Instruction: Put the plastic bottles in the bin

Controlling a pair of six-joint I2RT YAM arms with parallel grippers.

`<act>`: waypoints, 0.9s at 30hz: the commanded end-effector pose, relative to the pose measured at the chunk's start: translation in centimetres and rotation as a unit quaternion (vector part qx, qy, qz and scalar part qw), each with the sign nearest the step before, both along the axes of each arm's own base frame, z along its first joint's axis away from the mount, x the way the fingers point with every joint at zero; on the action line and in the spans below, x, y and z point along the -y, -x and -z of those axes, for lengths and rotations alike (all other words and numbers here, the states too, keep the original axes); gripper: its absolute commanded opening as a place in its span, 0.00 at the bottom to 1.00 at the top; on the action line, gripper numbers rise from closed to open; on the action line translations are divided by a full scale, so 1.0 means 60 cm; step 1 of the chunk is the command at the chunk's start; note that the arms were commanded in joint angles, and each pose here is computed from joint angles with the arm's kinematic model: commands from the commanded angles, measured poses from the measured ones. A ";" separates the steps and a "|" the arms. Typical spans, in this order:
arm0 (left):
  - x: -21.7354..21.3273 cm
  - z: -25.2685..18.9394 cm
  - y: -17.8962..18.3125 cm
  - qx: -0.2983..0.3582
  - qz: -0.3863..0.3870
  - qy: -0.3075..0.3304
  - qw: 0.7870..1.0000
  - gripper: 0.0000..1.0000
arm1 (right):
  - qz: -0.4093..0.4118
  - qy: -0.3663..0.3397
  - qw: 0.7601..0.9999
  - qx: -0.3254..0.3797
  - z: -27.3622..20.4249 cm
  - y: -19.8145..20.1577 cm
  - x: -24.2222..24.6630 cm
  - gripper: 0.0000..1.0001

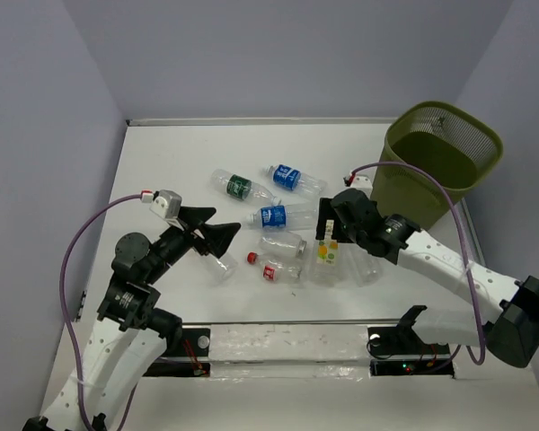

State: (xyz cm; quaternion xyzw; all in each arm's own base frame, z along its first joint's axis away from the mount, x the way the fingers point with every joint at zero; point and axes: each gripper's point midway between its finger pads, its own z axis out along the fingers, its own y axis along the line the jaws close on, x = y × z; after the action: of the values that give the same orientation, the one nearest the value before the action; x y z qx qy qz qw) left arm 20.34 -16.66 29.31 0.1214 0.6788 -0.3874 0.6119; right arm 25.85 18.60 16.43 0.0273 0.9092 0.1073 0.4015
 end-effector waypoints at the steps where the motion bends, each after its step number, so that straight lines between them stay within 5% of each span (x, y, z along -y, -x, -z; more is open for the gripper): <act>1: -0.003 -0.048 0.014 0.043 0.003 0.006 0.999 0.99 | 0.039 0.024 0.999 -0.013 0.026 -0.007 0.010 1.00; 25: 0.002 -0.042 0.019 0.041 0.008 0.001 0.999 0.99 | 0.068 0.058 0.993 -0.072 0.146 -0.047 -0.032 1.00; 27: 0.001 -0.043 0.019 0.042 0.006 0.002 0.999 0.99 | 0.076 0.065 0.992 -0.073 0.154 -0.050 -0.028 0.92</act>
State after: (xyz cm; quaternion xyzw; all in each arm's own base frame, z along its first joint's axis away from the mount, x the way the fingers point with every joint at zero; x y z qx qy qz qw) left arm 19.69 -16.88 29.20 0.1312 0.6803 -0.3839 0.6104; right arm 27.27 19.07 6.72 0.0614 0.9459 0.0071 0.3184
